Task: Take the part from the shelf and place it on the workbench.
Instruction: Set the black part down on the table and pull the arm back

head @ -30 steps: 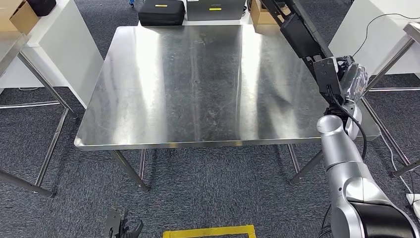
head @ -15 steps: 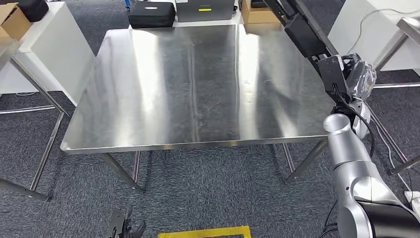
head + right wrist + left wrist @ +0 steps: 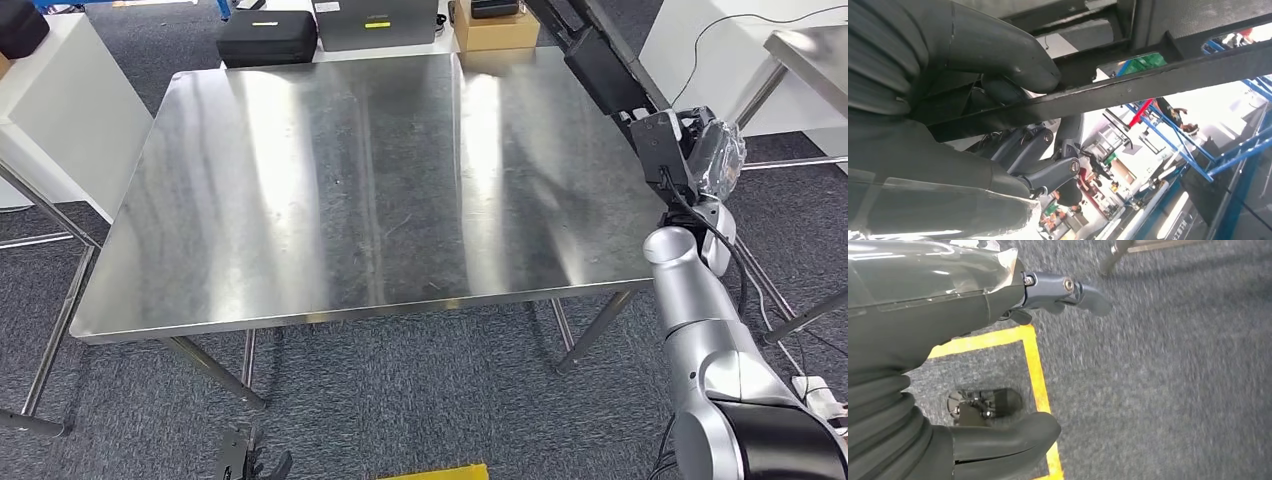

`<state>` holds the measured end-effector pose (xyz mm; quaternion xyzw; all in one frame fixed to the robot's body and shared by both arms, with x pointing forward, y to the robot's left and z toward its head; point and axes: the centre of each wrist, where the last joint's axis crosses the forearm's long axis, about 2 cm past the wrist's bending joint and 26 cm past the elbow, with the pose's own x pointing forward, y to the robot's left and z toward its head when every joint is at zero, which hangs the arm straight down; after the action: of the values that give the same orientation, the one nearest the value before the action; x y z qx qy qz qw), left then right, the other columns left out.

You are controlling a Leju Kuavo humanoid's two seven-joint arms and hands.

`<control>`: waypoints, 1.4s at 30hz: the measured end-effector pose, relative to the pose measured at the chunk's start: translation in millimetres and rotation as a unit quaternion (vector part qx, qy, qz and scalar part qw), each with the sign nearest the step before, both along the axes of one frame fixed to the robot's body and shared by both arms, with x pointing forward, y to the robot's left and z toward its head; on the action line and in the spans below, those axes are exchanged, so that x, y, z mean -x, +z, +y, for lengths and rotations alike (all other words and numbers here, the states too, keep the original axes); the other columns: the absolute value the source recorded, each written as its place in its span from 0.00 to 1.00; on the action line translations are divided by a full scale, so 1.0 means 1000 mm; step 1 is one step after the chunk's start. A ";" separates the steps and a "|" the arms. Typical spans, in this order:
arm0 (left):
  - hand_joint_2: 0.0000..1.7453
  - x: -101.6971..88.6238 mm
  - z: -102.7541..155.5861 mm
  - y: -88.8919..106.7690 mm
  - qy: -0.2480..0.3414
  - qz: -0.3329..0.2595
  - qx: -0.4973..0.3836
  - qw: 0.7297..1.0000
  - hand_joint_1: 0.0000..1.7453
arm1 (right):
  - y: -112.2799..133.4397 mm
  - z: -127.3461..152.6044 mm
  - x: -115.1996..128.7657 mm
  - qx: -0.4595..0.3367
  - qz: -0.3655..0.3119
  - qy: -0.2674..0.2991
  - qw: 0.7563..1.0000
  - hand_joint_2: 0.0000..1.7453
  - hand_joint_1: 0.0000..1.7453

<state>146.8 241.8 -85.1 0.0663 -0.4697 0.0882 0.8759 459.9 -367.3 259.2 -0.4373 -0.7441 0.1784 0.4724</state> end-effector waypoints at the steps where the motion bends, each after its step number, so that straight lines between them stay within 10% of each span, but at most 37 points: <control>1: 1.00 0.000 0.000 0.000 0.000 0.000 0.000 1.000 0.00 | 0.000 0.000 0.000 0.001 0.001 0.000 1.000 1.00 1.00; 26: 1.00 0.000 -0.004 0.000 -0.009 0.002 0.003 1.000 0.00 | -0.006 0.001 0.000 0.056 0.044 0.004 0.997 1.00 1.00; 42: 1.00 -0.017 0.001 0.005 -0.047 -0.031 0.000 0.998 0.00 | -0.058 0.090 -0.004 0.307 0.227 0.019 0.924 1.00 1.00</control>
<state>163.3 243.2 -79.8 0.0416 -0.4991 0.0488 0.8642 464.2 -276.9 201.2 -0.4940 -0.5341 0.5017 0.4680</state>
